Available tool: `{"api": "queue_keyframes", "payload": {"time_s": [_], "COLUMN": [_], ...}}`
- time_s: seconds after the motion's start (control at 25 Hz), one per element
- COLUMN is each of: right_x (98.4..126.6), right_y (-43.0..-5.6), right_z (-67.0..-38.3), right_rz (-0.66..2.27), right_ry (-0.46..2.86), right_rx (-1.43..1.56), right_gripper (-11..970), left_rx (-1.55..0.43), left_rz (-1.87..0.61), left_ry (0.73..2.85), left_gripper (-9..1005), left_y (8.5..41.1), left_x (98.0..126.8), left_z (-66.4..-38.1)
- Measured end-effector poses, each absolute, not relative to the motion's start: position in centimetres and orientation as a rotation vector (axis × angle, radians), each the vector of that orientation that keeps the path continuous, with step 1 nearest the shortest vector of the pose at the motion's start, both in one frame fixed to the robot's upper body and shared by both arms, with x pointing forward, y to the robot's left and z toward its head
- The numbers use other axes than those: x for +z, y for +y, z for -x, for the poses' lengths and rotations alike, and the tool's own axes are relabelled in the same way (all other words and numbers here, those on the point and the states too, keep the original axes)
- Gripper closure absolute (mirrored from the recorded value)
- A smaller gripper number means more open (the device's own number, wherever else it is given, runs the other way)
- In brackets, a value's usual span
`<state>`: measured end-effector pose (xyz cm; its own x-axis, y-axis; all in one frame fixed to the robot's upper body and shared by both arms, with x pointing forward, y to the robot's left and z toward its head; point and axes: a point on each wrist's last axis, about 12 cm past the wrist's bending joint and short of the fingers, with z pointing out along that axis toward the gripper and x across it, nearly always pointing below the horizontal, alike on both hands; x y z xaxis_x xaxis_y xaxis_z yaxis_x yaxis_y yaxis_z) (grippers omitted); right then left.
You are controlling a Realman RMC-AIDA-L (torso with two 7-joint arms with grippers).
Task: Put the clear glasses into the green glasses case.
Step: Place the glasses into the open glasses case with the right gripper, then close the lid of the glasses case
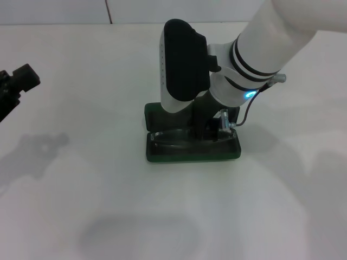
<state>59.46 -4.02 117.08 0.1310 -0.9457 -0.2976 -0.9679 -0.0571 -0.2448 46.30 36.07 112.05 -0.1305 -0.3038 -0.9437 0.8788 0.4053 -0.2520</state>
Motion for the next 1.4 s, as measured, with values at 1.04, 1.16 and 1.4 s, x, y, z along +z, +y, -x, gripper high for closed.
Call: {"api": "queue_keyframes", "payload": {"time_s": [1.04, 1.16, 1.4], "right_x": [121.2, 122.1, 123.3], "right_y": [-8.1, -10.2, -17.9], "right_z": [-53.5, -53.0, -52.4], "right_rz": [1.858, 1.744, 1.386], "right_ry": [1.741, 1.757, 1.841], "right_rx": [0.184, 0.203, 0.259], "right_gripper": [804, 804, 804], "left_rx": [-1.113, -1.112, -1.143], "left_rz": [-0.57, -0.55, -0.538], "left_ry": [1.308, 1.298, 1.3], "left_gripper": [954, 953, 952], "left_y": [36.1, 35.9, 35.4], "left_x": [112.3, 112.3, 112.3], "left_z": [-46.6, -46.7, -47.0]}}
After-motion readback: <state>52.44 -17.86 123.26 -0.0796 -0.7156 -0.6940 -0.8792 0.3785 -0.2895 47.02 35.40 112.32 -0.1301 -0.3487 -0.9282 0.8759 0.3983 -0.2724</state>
